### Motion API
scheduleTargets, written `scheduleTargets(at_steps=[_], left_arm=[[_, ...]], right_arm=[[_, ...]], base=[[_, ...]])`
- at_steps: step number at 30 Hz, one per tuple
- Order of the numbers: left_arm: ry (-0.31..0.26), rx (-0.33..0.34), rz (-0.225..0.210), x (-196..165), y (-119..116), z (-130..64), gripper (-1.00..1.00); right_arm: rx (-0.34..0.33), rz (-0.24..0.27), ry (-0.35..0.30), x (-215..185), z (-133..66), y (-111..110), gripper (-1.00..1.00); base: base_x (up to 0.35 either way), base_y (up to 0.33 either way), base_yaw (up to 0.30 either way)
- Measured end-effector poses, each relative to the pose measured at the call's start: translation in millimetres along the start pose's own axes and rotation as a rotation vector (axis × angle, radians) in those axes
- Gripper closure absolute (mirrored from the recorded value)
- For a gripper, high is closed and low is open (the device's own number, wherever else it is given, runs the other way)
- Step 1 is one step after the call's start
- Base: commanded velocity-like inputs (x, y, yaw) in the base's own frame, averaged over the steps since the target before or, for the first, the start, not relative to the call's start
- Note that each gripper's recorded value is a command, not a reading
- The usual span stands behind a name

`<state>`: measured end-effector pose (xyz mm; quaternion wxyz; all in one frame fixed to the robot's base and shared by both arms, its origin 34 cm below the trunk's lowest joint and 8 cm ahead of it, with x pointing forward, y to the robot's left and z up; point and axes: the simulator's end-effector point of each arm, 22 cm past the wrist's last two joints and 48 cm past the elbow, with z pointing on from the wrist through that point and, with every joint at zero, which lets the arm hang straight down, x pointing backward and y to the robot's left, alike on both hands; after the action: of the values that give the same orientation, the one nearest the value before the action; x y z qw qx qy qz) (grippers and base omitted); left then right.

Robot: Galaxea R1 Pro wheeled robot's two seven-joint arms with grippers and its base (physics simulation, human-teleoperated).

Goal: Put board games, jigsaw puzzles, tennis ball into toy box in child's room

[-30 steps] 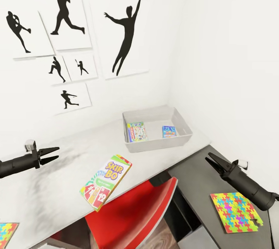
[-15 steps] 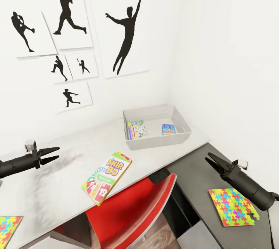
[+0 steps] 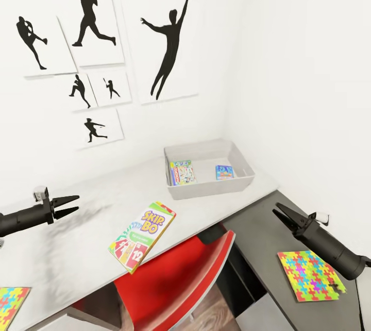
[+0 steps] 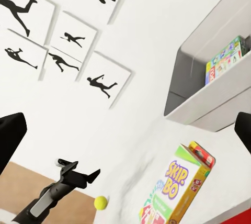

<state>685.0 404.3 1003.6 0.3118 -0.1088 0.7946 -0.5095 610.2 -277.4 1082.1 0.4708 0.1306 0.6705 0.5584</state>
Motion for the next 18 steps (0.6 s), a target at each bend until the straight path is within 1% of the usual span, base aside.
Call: scheduleTargets(at_steps=[5,14,18], left_arm=[[-0.003,0.005,0.004,-0.9,-3.6,-0.1,-1.0],[-0.008,0.013,0.013,-3.1,-10.3,-1.6,-1.0],[-0.01,0.016,0.017,-4.0,-13.4,-2.6,-1.0]], right_arm=[[-0.005,-0.005,-0.002,-1.3,-0.3,3.0,-1.0],[-0.016,-0.014,-0.008,-4.3,-1.2,9.8,-1.0],[-0.022,-0.019,-0.01,-5.6,-1.7,13.1,-1.0]], base=[[-0.021,0.0,0.137],[-0.125,0.0,0.164],[-0.067,0.0,0.171]])
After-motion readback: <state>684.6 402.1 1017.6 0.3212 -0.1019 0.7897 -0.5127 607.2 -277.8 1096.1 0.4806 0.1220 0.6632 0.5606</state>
